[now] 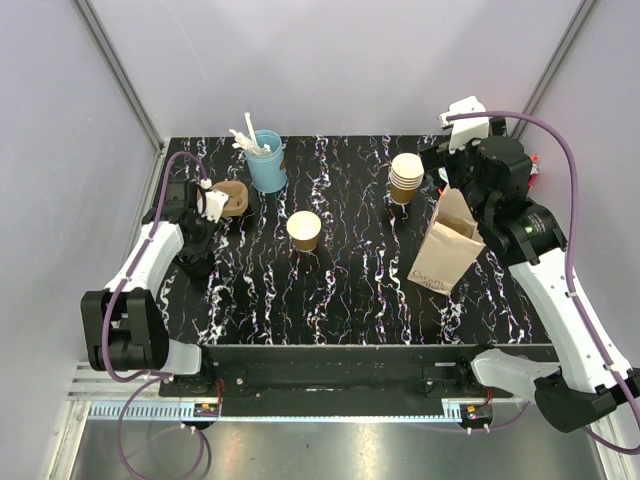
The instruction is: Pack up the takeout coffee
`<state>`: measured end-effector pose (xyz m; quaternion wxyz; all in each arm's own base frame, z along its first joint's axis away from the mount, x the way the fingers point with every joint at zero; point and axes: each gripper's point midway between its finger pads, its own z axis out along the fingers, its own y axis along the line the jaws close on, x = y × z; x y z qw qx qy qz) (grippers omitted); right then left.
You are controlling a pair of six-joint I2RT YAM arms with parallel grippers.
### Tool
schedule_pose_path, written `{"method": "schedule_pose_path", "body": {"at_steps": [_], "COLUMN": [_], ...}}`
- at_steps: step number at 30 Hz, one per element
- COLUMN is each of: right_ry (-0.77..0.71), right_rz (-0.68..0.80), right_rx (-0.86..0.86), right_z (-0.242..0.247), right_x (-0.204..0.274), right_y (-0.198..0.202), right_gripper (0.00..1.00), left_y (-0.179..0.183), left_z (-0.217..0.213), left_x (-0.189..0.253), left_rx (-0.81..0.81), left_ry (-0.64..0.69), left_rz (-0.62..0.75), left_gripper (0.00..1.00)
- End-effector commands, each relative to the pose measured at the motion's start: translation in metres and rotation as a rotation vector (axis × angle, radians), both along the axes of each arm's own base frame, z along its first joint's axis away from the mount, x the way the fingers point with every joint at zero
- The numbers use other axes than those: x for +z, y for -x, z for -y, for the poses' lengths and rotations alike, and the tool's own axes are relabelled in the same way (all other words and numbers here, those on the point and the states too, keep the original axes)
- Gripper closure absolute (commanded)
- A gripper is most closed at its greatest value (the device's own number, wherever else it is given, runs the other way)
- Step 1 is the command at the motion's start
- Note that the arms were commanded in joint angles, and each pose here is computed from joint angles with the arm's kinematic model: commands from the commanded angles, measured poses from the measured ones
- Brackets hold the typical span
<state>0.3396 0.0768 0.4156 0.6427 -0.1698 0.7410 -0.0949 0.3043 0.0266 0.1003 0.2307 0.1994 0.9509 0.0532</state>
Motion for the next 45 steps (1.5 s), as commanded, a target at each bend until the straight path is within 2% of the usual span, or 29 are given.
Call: {"method": "schedule_pose_path", "body": {"at_steps": [1, 20, 29, 38, 45], "right_ry": [-0.018, -0.016, -0.035, -0.024, 0.144], "right_rz": [0.008, 0.006, 0.012, -0.029, -0.067], "right_rx": [0.010, 0.010, 0.060, 0.372, 0.662], "right_z": [-0.004, -0.003, -0.011, -0.063, -0.114], "right_x": [0.001, 0.000, 0.008, 0.019, 0.010], "right_y": [0.000, 0.001, 0.005, 0.029, 0.061], "right_gripper": [0.00, 0.00, 0.00, 0.00, 0.00], "left_y": [-0.006, -0.005, -0.010, 0.007, 0.029], "left_z": [0.003, 0.006, 0.013, 0.043, 0.083], "left_x": [-0.002, 0.007, 0.054, 0.127, 0.168], "left_rx": [-0.004, -0.009, -0.036, -0.193, -0.397], "left_ry": [0.029, 0.045, 0.072, 0.180, 0.307], "left_rz": [0.023, 0.020, 0.113, 0.228, 0.267], "left_gripper": [0.60, 0.90, 0.90, 0.90, 0.89]}}
